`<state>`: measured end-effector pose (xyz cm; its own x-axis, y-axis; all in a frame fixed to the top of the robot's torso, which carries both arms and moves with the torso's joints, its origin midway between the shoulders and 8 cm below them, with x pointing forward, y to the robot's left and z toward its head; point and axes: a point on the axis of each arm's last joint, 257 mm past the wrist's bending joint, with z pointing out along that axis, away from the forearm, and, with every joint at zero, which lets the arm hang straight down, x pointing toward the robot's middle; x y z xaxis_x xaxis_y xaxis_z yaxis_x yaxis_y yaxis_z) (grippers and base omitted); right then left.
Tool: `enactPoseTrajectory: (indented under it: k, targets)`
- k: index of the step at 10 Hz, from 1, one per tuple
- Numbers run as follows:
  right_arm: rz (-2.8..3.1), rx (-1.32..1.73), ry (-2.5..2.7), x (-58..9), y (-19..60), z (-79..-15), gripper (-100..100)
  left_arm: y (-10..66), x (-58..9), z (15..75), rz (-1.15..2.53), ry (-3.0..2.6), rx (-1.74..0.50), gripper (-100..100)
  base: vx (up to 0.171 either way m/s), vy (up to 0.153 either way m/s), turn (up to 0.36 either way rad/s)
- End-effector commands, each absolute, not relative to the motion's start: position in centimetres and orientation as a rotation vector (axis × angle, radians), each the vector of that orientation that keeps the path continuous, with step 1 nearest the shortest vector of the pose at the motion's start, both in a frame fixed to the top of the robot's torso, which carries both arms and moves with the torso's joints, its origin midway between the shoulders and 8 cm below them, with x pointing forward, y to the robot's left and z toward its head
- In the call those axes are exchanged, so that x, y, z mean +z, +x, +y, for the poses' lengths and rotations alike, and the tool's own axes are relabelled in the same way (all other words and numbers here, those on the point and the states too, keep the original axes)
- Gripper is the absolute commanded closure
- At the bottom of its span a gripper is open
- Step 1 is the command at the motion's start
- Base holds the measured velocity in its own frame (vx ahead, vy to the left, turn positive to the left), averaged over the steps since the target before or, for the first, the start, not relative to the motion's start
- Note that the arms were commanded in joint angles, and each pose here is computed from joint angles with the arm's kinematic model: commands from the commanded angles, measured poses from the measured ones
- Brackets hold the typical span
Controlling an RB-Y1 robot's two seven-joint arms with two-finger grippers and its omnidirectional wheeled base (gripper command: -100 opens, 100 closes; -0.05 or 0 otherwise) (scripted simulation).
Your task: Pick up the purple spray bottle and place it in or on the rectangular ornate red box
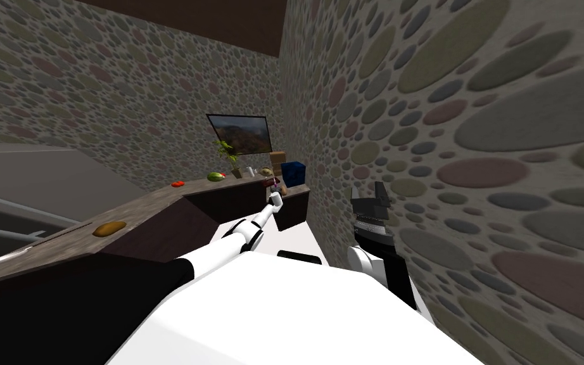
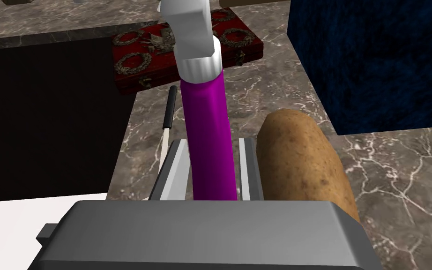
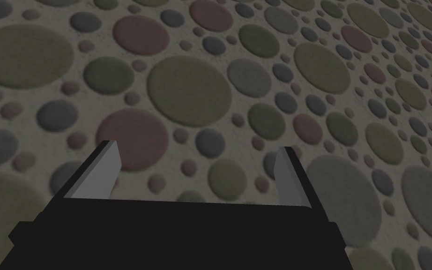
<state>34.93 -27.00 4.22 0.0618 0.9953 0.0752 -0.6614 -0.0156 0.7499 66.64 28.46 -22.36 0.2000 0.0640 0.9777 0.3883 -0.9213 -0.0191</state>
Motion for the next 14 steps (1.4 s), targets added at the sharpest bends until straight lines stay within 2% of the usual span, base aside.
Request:
enactPoseTrajectory:
  k: [1, 4, 6, 10, 14]
  targets:
    - [0.584, 1.44, 0.735, 4.2, 34.9, -27.0, 0, 66.6, -23.9, 28.1, -0.393, -2.257, -1.767, 100, -0.165, 0.098, -0.012]
    - [0.585, 1.44, 0.735, 4.2, 34.9, -27.0, 0, 66.9, -24.3, 28.8, -0.365, -2.284, -1.758, 100, -0.111, 0.108, -0.003]
    - [0.585, 1.44, 0.736, 4.2, 34.9, -27.0, 0, 67.2, -24.1, 30.2, -0.365, -2.294, -1.749, 100, 0.007, 0.126, -0.022]
    - [0.585, 1.44, 0.736, 4.2, 34.9, -27.0, 0, 68.0, -22.8, 33.0, -0.385, -2.289, -1.747, 100, 0.099, 0.06, -0.041]
    - [0.585, 1.44, 0.736, 4.2, 34.9, -27.0, 0, 68.9, -20.1, 36.8, -0.425, -2.257, -1.757, 100, 0.17, 0.047, -0.059]
